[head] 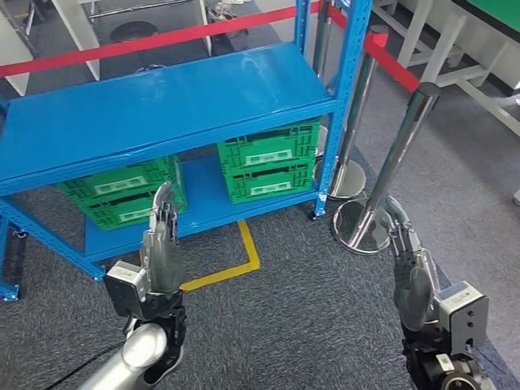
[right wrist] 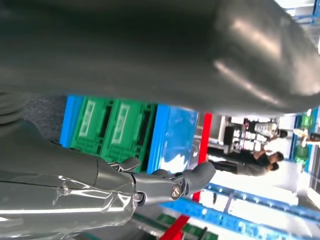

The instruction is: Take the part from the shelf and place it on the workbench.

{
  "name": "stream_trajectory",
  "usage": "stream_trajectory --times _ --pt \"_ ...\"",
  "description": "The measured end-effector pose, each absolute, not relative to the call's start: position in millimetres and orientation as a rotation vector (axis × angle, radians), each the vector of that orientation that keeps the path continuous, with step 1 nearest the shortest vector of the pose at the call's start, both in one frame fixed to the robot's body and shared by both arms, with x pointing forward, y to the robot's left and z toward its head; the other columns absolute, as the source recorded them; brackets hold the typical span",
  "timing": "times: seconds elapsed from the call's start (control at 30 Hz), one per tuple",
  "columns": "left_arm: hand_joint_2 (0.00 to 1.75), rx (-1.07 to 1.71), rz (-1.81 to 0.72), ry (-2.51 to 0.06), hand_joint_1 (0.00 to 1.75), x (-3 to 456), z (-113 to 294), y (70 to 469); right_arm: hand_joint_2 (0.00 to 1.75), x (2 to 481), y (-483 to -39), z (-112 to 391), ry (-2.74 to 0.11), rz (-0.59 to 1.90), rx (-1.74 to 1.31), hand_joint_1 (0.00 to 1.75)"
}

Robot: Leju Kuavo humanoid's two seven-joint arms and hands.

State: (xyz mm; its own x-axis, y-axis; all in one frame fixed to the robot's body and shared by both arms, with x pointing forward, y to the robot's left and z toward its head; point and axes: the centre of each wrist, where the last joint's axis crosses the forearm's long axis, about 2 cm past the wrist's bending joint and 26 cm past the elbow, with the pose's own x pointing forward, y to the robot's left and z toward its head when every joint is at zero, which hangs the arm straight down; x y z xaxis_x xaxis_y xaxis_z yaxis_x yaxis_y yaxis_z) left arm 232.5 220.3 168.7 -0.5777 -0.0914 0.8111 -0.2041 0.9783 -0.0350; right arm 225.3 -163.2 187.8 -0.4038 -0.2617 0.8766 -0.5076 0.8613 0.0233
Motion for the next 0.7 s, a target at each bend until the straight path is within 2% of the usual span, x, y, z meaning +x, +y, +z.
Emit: stream_trajectory --times 0.7 --pt "0.00 0.192 0.161 -2.199 0.00 231.6 168.2 218.3 0.00 224.1 -163.4 186.2 -2.007 0.296 0.567 0.00"
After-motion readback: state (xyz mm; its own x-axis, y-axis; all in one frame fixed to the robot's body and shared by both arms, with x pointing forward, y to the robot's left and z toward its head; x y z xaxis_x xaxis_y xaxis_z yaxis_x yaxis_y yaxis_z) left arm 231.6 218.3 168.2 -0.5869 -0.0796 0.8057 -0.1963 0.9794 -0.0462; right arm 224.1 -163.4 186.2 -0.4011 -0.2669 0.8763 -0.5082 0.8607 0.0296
